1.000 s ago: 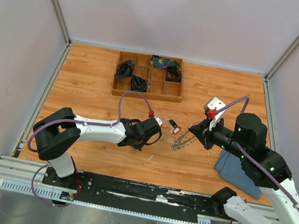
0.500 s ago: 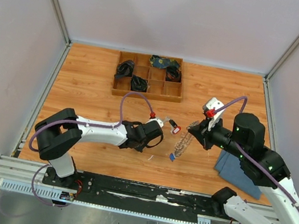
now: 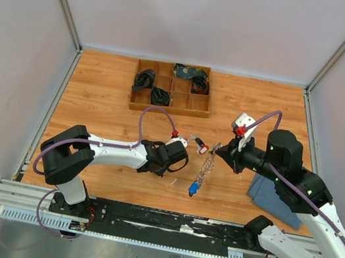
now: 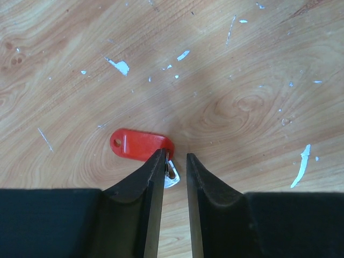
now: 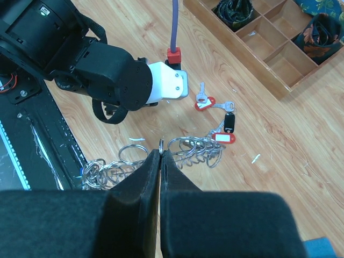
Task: Put the keys on the keyring
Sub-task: Place the key at the center of the board.
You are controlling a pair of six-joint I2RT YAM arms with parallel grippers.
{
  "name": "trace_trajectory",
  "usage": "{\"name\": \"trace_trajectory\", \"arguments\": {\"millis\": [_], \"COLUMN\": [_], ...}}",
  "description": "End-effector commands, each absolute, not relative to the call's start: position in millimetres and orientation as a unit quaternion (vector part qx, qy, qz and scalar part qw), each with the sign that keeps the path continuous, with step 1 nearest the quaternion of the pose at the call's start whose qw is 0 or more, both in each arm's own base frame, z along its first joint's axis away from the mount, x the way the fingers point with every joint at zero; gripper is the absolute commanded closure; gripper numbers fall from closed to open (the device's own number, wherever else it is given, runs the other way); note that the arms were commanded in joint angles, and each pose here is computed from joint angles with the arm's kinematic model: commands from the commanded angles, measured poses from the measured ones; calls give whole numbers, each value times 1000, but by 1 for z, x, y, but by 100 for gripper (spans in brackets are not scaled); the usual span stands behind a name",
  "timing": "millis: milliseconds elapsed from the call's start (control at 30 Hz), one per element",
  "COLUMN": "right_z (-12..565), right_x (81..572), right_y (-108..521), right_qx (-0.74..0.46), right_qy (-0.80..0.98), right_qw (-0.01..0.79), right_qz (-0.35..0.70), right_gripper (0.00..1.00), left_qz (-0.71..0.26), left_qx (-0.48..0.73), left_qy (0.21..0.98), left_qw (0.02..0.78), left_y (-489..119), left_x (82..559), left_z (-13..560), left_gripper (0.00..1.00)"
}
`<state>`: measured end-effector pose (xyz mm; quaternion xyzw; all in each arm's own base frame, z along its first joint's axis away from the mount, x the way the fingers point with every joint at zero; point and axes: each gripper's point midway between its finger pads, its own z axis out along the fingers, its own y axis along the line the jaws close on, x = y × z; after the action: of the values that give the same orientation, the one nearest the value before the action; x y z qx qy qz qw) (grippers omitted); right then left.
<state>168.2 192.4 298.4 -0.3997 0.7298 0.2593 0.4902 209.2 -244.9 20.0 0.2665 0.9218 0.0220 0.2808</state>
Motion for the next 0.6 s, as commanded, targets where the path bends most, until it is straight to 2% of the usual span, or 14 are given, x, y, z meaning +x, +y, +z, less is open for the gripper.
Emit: {"name": "trace_trajectory", "arguments": {"millis": [0,367,567], "right_z": [308,307,306], "right_x": [171,171,170], "right_y": [195,198,199], "right_qx": [-390,-391,-392], "right_qy": [719,718,718], "right_qw": [507,504,502], "right_qz": [272,278,280], "right_gripper": [99,99,100], "left_qz": [23,2,11], "left_qx": [257,237,235], "left_qy": [921,920,924], "left_qw": [291,313,302], "left_y": [-247,-249,-244], "left_x": [209,212,207], "left_z": [30,47,41], "left_gripper": [71,70,70]}}
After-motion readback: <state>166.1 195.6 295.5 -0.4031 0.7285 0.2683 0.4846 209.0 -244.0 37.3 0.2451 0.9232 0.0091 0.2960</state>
